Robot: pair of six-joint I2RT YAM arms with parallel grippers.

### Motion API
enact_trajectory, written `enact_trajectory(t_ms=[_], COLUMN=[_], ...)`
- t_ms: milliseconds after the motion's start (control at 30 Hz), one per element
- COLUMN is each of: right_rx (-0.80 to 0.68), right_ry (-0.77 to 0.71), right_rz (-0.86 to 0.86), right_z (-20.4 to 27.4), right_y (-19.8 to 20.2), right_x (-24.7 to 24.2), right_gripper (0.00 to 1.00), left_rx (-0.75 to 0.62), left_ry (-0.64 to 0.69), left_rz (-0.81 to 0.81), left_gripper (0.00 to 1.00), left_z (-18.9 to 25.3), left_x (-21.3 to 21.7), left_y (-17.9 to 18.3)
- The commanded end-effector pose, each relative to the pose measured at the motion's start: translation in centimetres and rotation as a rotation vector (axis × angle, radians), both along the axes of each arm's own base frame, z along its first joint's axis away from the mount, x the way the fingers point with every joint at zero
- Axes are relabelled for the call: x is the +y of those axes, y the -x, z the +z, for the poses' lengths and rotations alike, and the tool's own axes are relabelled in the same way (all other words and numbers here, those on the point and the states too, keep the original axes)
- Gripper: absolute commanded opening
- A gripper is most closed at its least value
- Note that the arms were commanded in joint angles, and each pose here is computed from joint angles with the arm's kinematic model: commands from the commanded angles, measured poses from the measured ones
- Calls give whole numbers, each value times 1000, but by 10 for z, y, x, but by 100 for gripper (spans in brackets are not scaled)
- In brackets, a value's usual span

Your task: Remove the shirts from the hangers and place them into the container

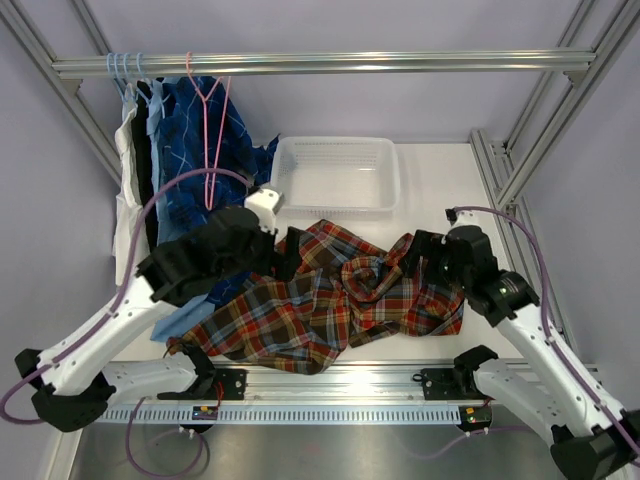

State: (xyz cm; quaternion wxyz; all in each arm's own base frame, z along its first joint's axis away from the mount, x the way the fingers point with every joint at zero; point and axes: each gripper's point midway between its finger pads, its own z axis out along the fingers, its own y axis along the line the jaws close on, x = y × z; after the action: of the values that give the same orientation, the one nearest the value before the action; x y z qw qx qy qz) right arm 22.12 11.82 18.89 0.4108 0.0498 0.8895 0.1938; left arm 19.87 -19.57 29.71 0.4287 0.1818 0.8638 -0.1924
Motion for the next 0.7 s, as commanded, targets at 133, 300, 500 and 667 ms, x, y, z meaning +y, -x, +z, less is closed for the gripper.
enact_trajectory(t_ms=[133, 300, 500, 667], right_rx=[127, 216, 254, 53], right_ry=[35, 19, 64, 66], right_rz=[-141, -143, -66, 72], right_z=[-51, -94, -115, -14], right_y=[-52, -67, -69, -89], right_x=[10, 25, 32, 45], right_gripper=[99, 94, 33, 0], left_rx=[-24, -22, -23, -40], left_ry=[12, -30, -35, -76], left_rz=[124, 192, 236, 234], left_gripper=[99, 99, 99, 99], left_z=[-40, -70, -87, -96], left_x=[-14, -9, -7, 2], left_y=[-22, -32, -37, -40])
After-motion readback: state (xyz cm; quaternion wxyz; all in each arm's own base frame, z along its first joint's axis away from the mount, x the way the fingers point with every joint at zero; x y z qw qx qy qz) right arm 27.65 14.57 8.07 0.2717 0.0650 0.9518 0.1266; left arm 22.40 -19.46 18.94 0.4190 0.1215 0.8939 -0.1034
